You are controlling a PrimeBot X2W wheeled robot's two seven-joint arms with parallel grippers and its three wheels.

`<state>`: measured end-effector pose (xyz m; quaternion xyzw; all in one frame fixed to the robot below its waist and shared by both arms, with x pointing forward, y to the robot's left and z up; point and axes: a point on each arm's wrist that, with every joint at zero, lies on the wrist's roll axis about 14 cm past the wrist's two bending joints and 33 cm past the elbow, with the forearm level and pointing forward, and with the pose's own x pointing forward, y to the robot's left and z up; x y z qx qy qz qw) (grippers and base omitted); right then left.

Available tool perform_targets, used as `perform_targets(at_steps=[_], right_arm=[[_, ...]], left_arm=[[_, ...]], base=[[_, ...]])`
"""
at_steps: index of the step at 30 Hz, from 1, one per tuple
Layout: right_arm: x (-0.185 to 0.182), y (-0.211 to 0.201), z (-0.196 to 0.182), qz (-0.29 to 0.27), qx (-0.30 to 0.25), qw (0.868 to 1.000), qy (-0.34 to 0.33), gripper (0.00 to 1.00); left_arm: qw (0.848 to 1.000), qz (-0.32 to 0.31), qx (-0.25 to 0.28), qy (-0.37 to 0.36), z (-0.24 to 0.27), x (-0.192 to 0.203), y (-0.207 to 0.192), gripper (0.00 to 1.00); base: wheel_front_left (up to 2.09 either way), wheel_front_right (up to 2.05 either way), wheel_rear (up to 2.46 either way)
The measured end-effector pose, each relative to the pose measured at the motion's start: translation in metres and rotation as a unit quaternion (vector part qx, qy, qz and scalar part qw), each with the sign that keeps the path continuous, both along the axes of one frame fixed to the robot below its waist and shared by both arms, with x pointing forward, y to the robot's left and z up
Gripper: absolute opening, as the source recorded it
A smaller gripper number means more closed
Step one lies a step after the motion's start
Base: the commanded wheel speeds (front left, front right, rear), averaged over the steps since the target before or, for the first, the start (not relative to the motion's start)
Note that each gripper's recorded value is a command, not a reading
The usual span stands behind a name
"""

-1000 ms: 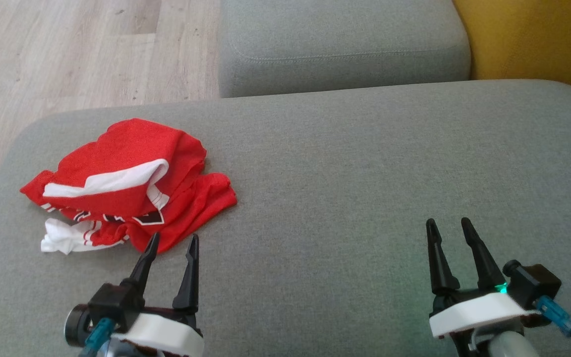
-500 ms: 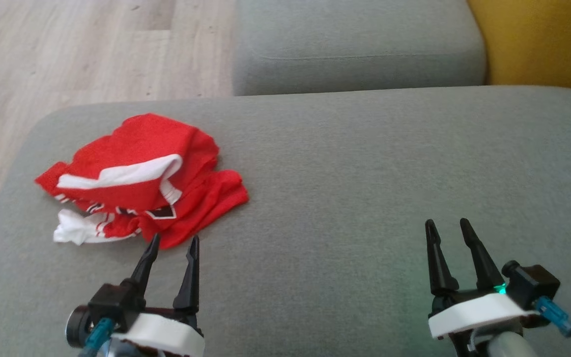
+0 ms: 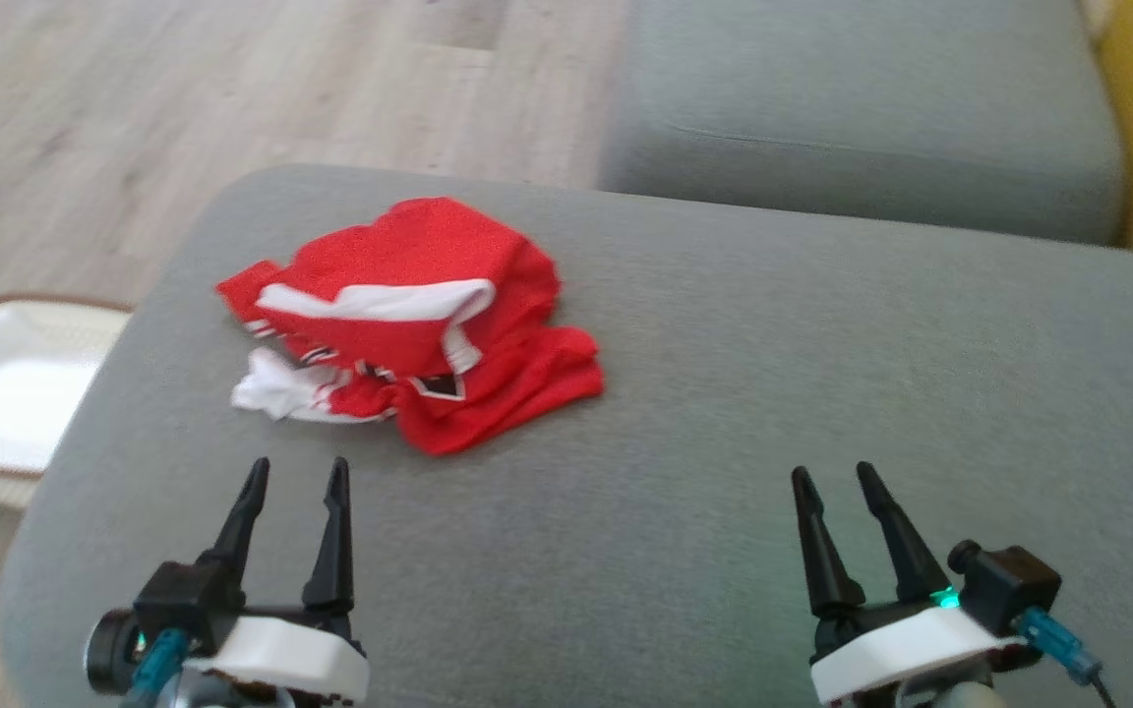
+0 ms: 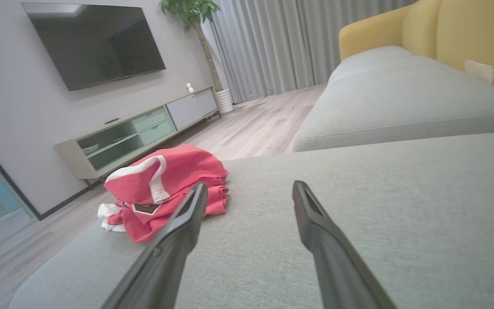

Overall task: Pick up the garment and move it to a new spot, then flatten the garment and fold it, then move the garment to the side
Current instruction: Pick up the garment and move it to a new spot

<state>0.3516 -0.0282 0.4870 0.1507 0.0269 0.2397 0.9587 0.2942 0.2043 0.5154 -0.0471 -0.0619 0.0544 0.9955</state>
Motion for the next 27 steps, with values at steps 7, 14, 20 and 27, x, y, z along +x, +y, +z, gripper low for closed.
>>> perform_targets(at_steps=[7,14,20,27], right_arm=[[-0.007,0.045,-0.001,0.072,0.004,0.997,0.007,1.0],[-0.019,0.086,-0.001,0.14,0.005,0.99,0.012,1.0],[-0.024,0.101,-0.011,0.166,0.004,0.986,0.028,1.0],[-0.023,0.104,-0.011,0.169,0.004,0.985,0.028,1.0]], left_arm=[[0.998,0.066,0.003,-0.003,0.0,-0.028,0.037,1.0],[0.991,0.131,0.003,-0.003,-0.002,-0.06,0.07,1.0],[0.988,0.157,0.004,0.005,-0.005,-0.072,0.081,1.0],[0.987,0.16,0.005,0.005,-0.004,-0.072,0.082,1.0]], base=[[0.0,0.0,0.0],[0.0,0.0,0.0],[0.0,0.0,0.0],[0.0,0.0,0.0]])
